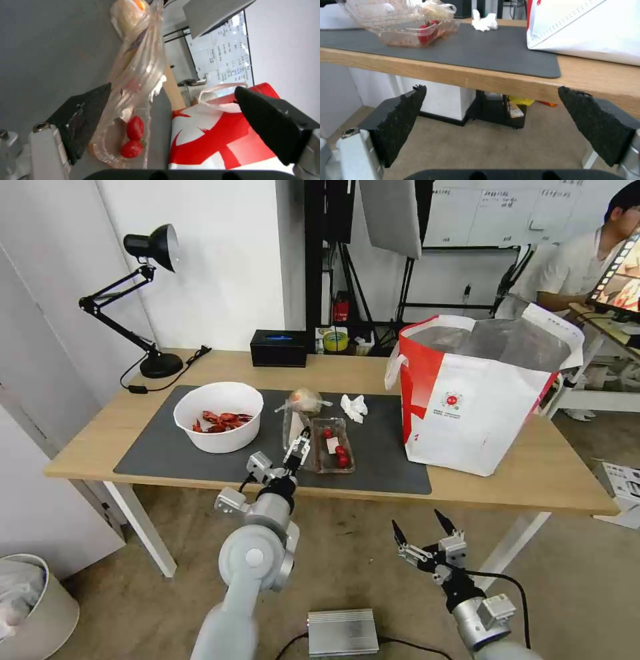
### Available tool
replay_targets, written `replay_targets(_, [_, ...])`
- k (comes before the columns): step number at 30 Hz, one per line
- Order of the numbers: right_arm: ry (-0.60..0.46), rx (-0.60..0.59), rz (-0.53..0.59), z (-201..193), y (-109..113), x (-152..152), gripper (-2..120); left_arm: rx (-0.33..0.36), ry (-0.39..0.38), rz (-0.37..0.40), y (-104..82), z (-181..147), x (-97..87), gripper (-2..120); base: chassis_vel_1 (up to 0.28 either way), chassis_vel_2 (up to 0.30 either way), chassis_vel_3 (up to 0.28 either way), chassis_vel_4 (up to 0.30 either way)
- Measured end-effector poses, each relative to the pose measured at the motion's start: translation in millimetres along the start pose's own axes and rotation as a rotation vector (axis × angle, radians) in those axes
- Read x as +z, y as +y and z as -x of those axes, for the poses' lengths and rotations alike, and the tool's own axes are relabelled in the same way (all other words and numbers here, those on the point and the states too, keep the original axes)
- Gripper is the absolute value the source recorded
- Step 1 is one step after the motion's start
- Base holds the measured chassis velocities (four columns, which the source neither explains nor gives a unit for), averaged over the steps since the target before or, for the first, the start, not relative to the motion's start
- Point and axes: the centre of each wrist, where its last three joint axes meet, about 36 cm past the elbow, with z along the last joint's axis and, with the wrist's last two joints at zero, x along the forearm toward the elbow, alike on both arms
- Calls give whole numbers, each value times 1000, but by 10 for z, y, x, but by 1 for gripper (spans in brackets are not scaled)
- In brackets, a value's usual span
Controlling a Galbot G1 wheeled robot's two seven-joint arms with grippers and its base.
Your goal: Pick up the trash from the table and place it into the takeout bag.
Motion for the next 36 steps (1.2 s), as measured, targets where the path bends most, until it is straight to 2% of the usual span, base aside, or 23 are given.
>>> replay_targets(23, [-8,22,-3,-5,-63,-3,100,51,50,-1,-165,82,168,100,0,0,0,0])
replay_targets(27, [-12,27,0,-19,-56,-16,100,83,78,0,-213,102,241,100,0,0,0,0])
replay_targets(32, [-25,26,-6,-19,-73,-74,100,98,74,58,-219,151,210,100,0,0,0,0])
replay_targets(33, [-32,27,-6,-15,-91,-116,100,106,78,104,-206,171,194,100,0,0,0,0])
replay_targets(34, [-32,27,-6,-15,-91,-116,100,106,78,104,-206,171,194,100,0,0,0,0])
replay_targets(36, [-44,28,-6,-8,-132,-193,100,111,83,189,-163,208,168,97,0,0,0,0])
